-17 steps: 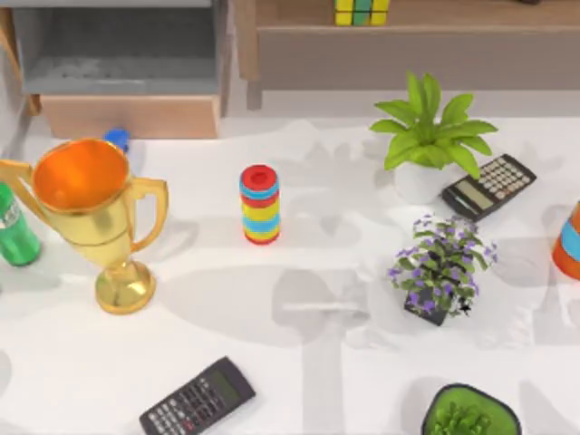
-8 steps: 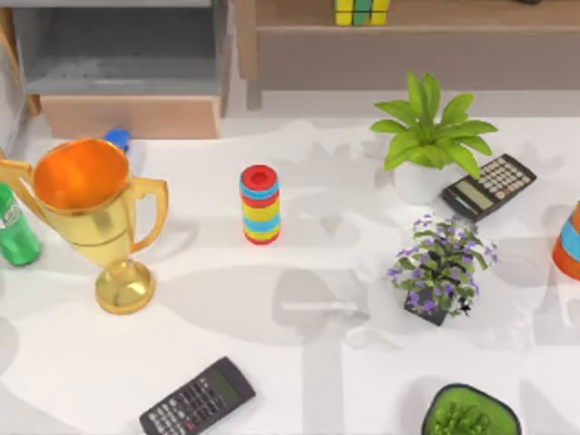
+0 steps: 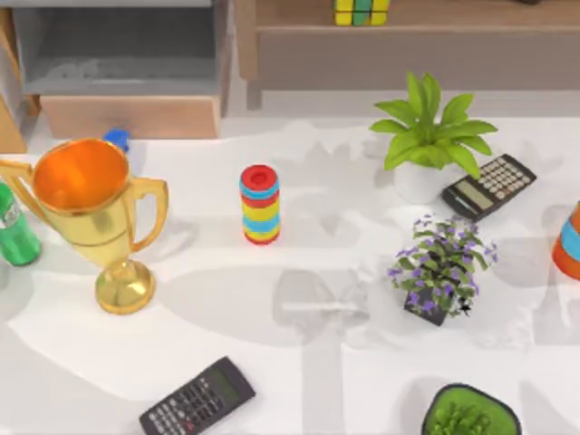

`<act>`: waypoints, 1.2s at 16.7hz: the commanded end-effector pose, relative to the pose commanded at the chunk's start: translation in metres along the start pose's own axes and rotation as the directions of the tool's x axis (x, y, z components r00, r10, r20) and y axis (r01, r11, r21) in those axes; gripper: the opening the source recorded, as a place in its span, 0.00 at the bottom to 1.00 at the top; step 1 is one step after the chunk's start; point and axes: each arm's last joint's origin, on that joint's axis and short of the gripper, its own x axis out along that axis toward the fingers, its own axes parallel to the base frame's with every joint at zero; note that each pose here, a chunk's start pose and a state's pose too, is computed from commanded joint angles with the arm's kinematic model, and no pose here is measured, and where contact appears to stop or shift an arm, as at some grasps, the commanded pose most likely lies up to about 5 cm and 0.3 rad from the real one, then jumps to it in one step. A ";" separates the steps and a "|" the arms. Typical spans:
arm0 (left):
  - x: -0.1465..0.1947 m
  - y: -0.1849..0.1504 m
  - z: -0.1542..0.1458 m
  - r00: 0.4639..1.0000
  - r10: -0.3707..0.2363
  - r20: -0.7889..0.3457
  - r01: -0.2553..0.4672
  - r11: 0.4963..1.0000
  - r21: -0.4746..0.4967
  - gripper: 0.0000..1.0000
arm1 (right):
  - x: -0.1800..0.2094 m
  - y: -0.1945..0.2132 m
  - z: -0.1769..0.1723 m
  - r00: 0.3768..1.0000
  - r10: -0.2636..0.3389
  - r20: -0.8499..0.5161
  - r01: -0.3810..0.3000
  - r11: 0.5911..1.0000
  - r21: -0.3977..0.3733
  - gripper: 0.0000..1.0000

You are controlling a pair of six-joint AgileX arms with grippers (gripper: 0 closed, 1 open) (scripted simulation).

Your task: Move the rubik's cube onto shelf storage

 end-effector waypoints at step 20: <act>0.061 0.001 -0.001 1.000 -0.003 -0.004 0.003 1.000 -0.002 0.23 | 0.000 0.000 0.000 1.000 0.000 0.000 0.000 1.000 0.000 1.00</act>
